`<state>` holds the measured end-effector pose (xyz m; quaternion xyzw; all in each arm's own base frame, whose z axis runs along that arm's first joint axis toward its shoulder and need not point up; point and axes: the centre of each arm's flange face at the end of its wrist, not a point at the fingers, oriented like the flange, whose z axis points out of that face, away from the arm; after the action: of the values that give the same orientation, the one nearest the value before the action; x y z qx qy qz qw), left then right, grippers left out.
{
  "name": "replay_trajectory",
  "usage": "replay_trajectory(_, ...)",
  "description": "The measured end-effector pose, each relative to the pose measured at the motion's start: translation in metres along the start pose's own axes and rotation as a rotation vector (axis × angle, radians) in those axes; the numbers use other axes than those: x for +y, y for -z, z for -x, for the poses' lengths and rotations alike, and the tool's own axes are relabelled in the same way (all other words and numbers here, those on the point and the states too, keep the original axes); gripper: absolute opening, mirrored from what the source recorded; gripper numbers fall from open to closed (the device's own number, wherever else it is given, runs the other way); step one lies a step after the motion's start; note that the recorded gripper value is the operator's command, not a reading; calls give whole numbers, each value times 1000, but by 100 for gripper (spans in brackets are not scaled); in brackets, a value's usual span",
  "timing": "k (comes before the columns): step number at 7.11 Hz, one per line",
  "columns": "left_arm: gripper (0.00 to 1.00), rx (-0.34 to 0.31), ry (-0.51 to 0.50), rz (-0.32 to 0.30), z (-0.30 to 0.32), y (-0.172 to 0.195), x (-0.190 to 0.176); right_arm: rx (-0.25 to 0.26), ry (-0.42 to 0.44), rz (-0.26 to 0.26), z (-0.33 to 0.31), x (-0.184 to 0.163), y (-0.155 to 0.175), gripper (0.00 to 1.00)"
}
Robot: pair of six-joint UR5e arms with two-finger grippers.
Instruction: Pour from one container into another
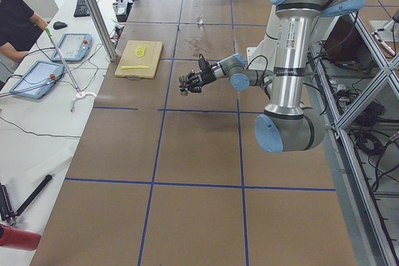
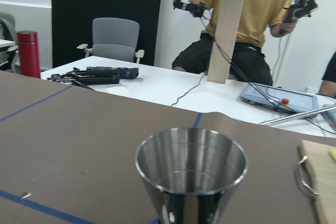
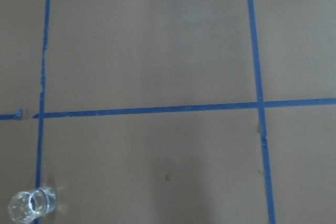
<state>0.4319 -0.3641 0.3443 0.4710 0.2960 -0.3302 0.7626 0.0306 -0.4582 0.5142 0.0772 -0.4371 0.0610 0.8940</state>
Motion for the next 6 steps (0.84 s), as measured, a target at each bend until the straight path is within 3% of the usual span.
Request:
replay_trajectory(3, 0, 169, -65, -8, -46, 23, -30, -4, 13, -34, 76, 17, -11, 100)
replay_trajectory(5, 0, 245, -210, -49, -52, 30, -42, -10, 12, -48, 130, 34, -14, 100)
replay_trajectory(6, 0, 264, -264, -38, -53, 29, -44, -8, 3, -58, 154, 44, -15, 100)
